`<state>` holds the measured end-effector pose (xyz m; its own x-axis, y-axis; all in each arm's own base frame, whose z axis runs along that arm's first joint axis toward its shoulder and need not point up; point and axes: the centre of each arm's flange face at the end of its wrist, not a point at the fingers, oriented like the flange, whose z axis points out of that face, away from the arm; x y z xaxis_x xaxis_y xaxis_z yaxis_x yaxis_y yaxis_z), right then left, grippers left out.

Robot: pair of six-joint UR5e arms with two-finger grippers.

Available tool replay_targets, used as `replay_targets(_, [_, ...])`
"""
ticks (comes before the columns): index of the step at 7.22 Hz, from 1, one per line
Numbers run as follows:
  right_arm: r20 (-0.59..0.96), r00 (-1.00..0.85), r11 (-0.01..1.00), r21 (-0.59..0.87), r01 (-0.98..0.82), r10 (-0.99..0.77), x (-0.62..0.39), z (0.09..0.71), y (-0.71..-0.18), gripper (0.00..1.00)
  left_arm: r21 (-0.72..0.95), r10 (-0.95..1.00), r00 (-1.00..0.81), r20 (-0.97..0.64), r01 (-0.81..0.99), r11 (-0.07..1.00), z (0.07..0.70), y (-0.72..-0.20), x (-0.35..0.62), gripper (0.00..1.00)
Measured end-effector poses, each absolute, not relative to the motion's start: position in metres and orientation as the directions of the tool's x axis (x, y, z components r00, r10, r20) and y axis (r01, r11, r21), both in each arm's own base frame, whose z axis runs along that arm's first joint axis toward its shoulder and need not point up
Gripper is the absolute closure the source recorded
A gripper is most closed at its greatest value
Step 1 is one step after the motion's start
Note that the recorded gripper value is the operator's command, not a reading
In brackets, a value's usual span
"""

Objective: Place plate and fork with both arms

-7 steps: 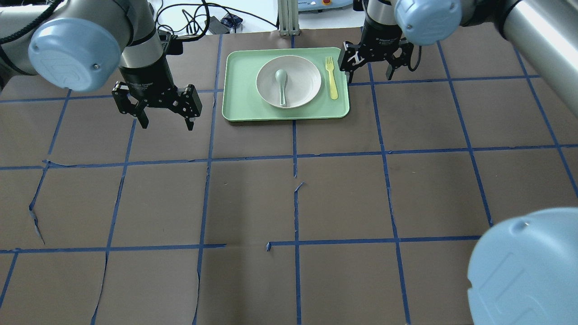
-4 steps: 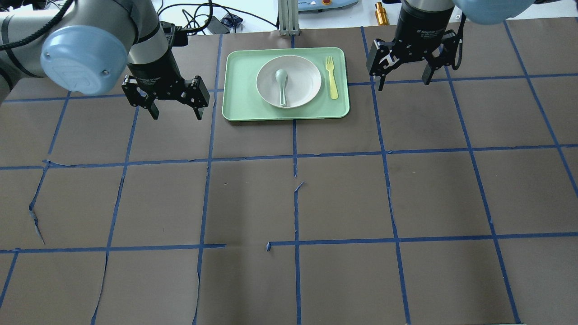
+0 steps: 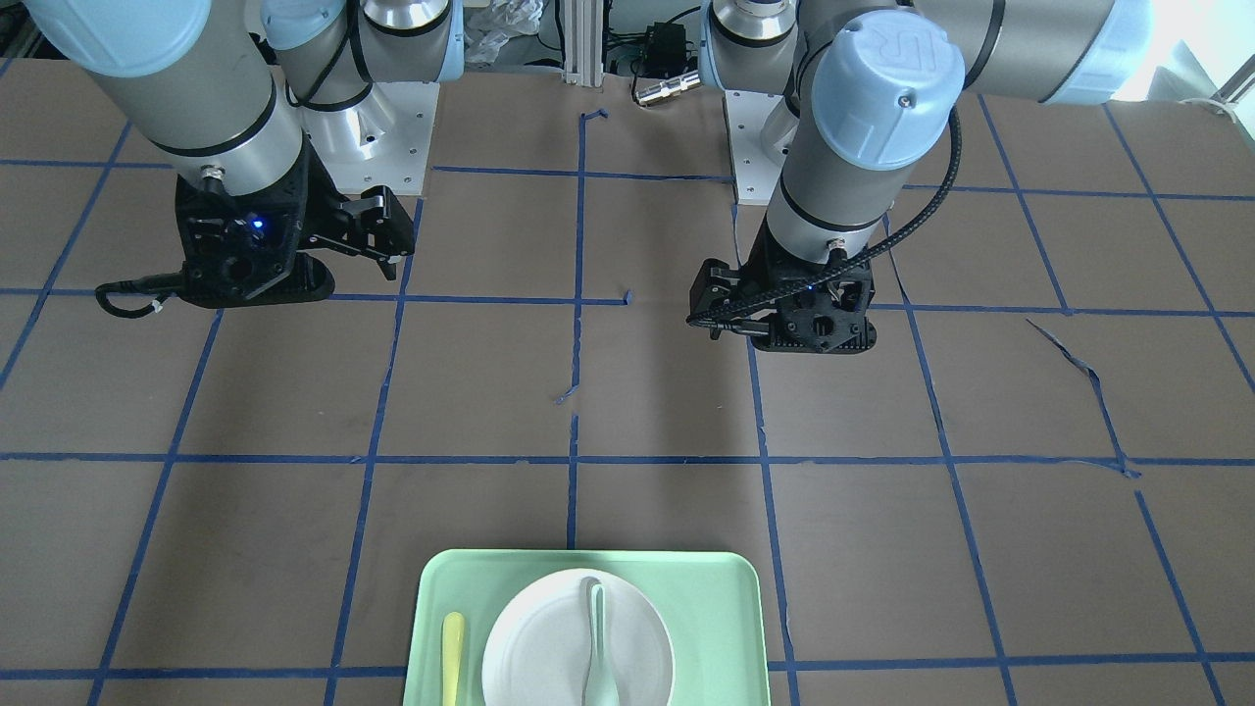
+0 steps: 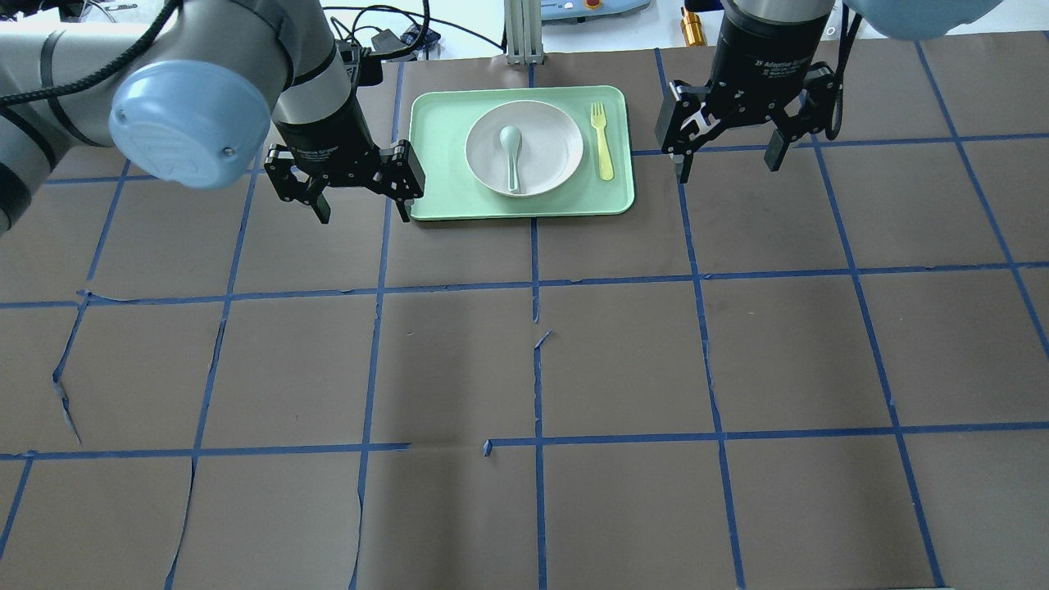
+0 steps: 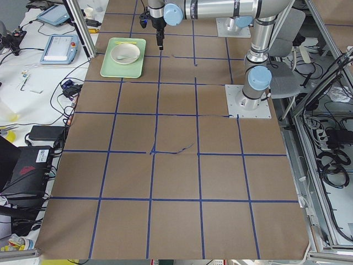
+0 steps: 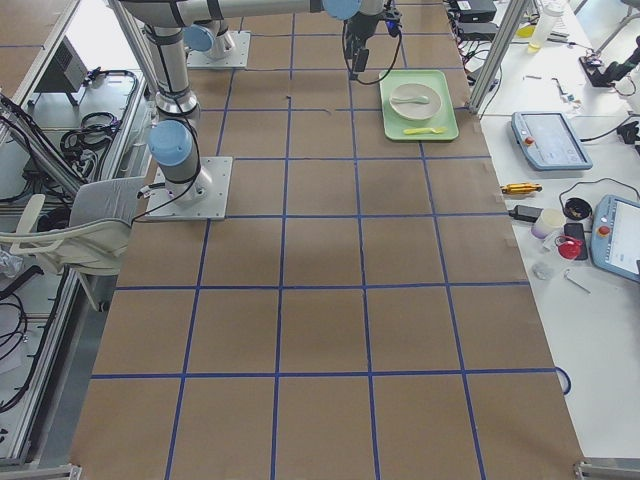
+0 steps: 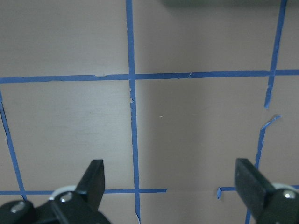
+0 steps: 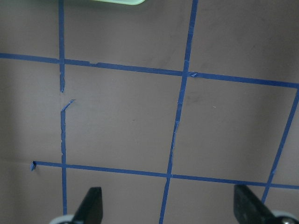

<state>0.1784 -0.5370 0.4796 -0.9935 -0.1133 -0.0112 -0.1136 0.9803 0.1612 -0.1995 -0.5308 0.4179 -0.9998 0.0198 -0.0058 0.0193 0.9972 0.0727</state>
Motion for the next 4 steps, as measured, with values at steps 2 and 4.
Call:
replay_targets(2, [-0.011,-0.993,0.980,0.163,-0.116,-0.115,0.182,0.459,-0.537,0.00,0.090,0.029,-0.999,-0.017,0.028,0.996,0.438,-0.516,-0.198,0.00])
replay_targets(4, [-0.006,-0.993,0.984,0.133,-0.117,-0.117,0.179,0.453,-0.539,0.00,0.092,0.031,-0.999,-0.022,0.029,0.995,0.452,-0.505,-0.194,0.00])
